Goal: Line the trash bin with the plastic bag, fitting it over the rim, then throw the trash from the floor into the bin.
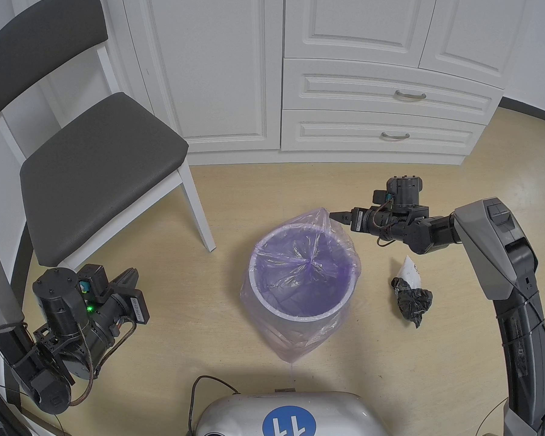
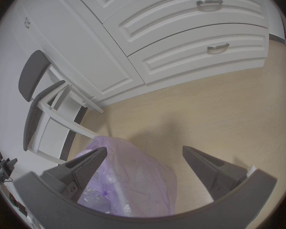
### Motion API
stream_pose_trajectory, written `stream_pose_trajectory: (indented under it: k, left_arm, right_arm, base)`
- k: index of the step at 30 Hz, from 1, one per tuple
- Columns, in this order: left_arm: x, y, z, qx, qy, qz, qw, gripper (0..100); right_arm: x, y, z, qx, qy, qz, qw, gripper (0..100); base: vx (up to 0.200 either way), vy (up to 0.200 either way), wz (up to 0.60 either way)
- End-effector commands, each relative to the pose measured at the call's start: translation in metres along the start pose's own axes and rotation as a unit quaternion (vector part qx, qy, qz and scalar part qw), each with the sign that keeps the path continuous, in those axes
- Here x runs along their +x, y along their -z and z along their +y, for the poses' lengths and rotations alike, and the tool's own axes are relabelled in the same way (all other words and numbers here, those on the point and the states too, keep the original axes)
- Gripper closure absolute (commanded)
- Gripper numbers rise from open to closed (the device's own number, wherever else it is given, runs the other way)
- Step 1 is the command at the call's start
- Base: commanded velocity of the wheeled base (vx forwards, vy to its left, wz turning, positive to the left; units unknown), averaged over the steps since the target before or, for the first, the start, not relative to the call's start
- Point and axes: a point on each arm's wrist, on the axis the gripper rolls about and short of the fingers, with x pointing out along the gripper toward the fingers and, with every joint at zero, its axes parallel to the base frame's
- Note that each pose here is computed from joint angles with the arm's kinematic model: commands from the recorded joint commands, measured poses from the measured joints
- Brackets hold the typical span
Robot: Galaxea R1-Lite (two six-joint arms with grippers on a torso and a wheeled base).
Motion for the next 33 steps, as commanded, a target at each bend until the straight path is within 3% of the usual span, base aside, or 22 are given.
stream_pose_trajectory:
  k: [1,14,21,29,33]
  left_arm:
    - [0.000,0.001,0.000,0.000,0.000,0.001,1.0000,100]
    - [0.000,0.001,0.000,0.000,0.000,0.003,1.0000,100]
    - [0.000,0.001,0.000,0.000,0.000,0.003,1.0000,100]
    - [0.000,0.000,0.000,-0.001,0.001,0.001,1.0000,100]
    - [-0.001,0.001,-0.001,0.000,0.002,0.002,1.0000,100]
  right_arm:
    - [0.009,0.013,-0.006,0.002,0.002,0.012,0.9999,0]
    - [0.027,0.041,-0.021,0.014,0.015,0.052,0.9984,0]
    - [0.027,0.040,-0.021,0.014,0.015,0.052,0.9984,0]
    - [-0.023,-0.013,-0.001,0.008,0.016,0.028,0.9994,0]
    - [-0.054,-0.028,0.011,-0.024,0.017,0.034,0.9990,0]
  base:
    - [0.000,0.000,0.00]
    - [0.000,0.000,0.00]
    - [0.000,0.000,0.00]
    - [0.000,0.000,0.00]
    - [0.000,0.000,0.00]
